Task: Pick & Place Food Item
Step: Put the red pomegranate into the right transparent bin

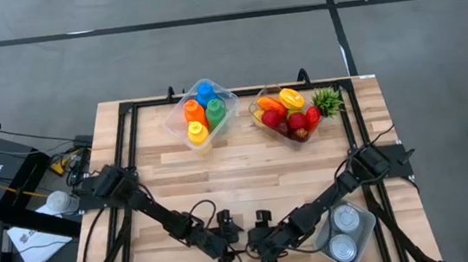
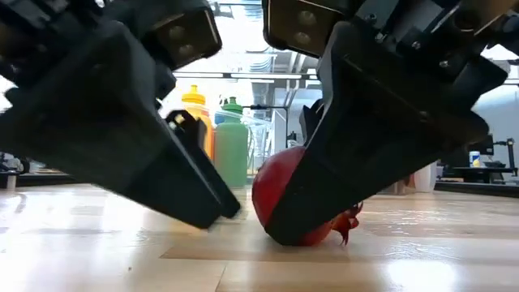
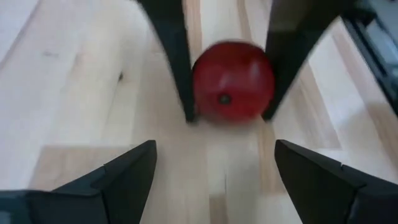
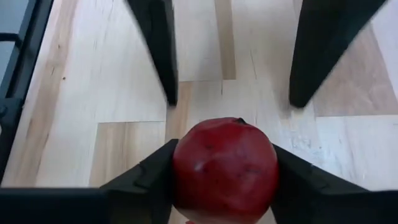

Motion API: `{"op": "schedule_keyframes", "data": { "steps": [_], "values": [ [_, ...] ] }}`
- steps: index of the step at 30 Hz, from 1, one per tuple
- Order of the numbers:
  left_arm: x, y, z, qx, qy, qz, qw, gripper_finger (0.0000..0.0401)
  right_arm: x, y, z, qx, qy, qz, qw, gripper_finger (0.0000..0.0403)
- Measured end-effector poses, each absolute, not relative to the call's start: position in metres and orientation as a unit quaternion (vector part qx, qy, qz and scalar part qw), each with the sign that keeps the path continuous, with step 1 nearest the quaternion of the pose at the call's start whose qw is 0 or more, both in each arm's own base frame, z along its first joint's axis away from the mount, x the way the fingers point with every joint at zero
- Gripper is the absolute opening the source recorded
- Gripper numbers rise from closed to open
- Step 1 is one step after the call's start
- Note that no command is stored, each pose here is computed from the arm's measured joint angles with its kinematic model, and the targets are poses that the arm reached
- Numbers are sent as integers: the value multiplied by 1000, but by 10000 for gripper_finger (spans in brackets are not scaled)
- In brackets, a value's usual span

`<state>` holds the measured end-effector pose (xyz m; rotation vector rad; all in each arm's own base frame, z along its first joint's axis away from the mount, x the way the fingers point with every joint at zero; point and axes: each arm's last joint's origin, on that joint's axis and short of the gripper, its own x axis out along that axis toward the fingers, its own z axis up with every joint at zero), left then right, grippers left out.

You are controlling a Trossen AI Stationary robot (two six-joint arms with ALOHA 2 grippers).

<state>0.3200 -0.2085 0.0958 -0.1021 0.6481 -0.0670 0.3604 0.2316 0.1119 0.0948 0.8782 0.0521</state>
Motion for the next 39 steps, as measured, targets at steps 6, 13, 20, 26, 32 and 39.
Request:
{"op": "schedule_keyframes", "data": {
  "steps": [6,13,20,26,32,39],
  "values": [
    [308,-199,134,-33,345,-23,938,315,354,227,134,42,430,23,902,174],
    [279,-171,219,-62,296,36,952,315,338,200,220,19,361,-11,932,208],
    [234,-137,304,-119,169,77,975,315,313,134,304,26,301,-76,950,173],
    [195,-110,349,-171,99,66,978,315,288,60,345,86,278,-172,941,195],
    [164,-91,373,-207,53,50,976,315,268,-26,341,141,328,-336,871,197],
    [149,-82,383,-238,34,27,970,315,263,-111,296,175,431,-449,763,185]
  ]
}}
